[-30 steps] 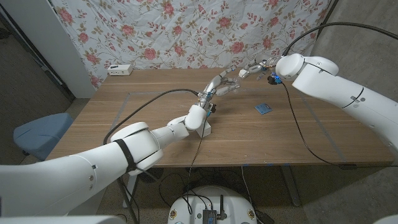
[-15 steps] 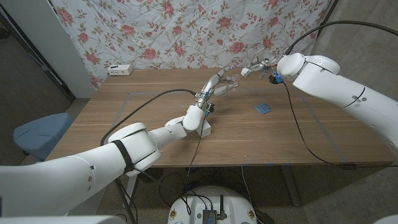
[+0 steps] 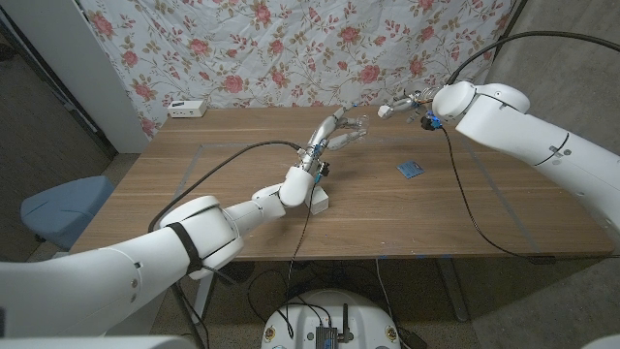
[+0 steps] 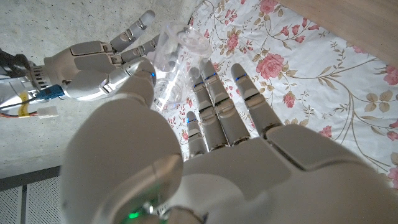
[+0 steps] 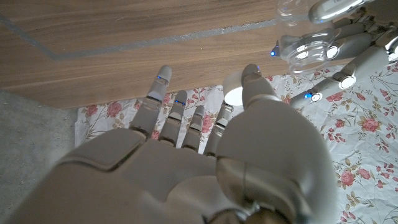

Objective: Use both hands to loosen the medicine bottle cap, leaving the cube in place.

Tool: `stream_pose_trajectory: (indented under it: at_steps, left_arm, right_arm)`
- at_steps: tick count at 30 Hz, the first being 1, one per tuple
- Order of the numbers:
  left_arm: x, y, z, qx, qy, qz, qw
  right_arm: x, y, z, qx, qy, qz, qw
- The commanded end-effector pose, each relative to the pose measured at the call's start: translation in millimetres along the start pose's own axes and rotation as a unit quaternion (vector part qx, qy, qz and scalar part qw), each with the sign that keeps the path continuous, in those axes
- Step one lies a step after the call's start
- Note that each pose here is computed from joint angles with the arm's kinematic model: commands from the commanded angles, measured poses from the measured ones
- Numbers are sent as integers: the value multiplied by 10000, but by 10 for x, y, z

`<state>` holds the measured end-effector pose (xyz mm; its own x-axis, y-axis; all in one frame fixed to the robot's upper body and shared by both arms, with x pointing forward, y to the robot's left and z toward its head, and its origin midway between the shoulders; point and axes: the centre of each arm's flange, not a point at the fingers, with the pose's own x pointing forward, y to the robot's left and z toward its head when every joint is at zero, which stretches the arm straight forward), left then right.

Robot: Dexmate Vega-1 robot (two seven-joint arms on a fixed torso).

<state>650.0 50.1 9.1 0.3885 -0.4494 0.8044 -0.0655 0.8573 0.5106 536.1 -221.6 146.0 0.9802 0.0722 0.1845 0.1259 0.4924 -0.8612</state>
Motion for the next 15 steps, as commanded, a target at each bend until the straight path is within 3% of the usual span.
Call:
stream_pose_trajectory:
  at_steps: [1,15]
  left_arm:
    - [-136,164,23,54,-132,205,9997]
    - [-279,290,26,152,-55,330,9993]
  right_arm:
    - [4,18,-74,29,224,-52,9997]
    - [-1,81,-93,27,443,-92,9990]
